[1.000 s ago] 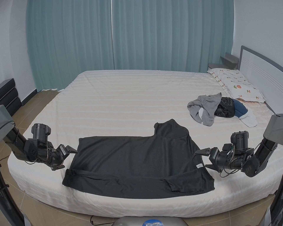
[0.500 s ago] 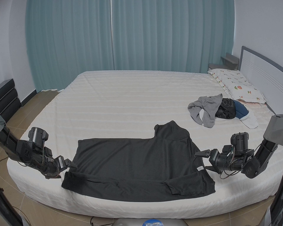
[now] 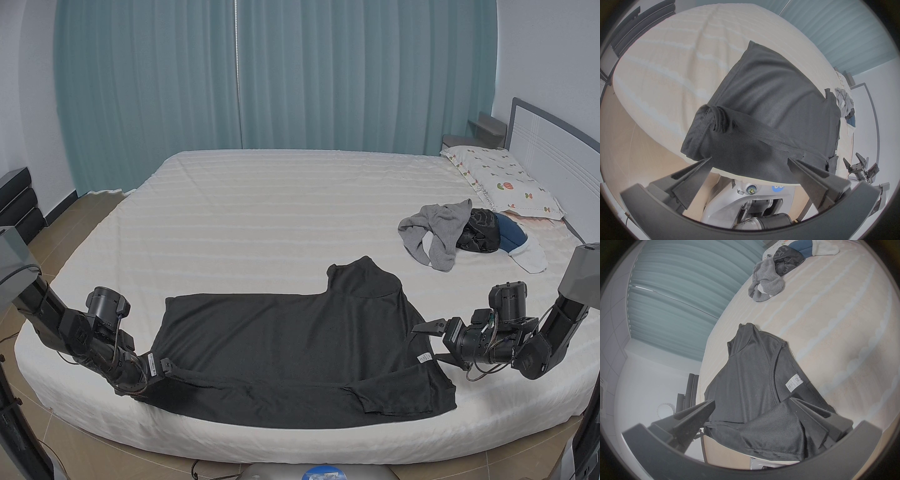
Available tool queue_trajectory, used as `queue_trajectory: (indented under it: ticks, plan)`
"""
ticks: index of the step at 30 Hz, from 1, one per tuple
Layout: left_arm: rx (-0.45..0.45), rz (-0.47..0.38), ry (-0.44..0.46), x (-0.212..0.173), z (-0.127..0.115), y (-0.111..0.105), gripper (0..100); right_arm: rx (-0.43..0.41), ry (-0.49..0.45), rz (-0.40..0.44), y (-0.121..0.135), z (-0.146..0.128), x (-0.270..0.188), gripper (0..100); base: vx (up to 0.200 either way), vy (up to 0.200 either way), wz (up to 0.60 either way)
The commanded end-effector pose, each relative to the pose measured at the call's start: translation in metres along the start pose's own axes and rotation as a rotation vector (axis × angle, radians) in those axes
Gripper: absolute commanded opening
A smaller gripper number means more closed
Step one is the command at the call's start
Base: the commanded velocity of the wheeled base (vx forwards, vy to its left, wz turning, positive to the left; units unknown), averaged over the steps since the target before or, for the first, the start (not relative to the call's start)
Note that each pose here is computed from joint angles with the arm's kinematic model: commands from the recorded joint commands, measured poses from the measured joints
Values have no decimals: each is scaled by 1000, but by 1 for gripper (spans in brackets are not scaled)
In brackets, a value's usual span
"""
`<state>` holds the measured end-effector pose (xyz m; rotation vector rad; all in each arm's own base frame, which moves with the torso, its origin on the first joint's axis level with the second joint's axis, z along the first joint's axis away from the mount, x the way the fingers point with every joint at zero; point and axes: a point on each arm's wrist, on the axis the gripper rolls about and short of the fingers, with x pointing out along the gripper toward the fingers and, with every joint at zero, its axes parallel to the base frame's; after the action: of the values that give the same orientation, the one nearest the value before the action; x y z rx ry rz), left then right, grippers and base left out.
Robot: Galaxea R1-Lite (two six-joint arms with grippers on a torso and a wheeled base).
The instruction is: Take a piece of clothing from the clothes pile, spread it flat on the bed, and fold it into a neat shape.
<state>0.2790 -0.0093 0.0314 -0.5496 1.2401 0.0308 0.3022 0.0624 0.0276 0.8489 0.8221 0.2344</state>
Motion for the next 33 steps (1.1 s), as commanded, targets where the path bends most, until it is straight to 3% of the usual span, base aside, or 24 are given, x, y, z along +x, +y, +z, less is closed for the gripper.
queue_trajectory:
  ticks: [1,11,18,22,26,33]
  plan:
    - [-17,6,15,11,4,0,100,-3,8,1,1,-2,1,100,0,0,0]
    - [-264,-112,-201,30,52,-4,100,-7,10,2,1,-3,2,100,0,0,0]
    - [-395,-173,-315,17,72,7,100,-7,10,2,1,-3,2,100,0,0,0]
    - [-513,-231,-412,6,90,19,100,-7,10,2,1,-3,2,100,0,0,0]
    - [-518,-247,-418,-1,88,23,100,-7,11,1,1,-3,2,100,0,0,0]
    - [-419,-238,-378,-2,76,24,100,-7,8,-9,-1,-3,4,100,0,0,0]
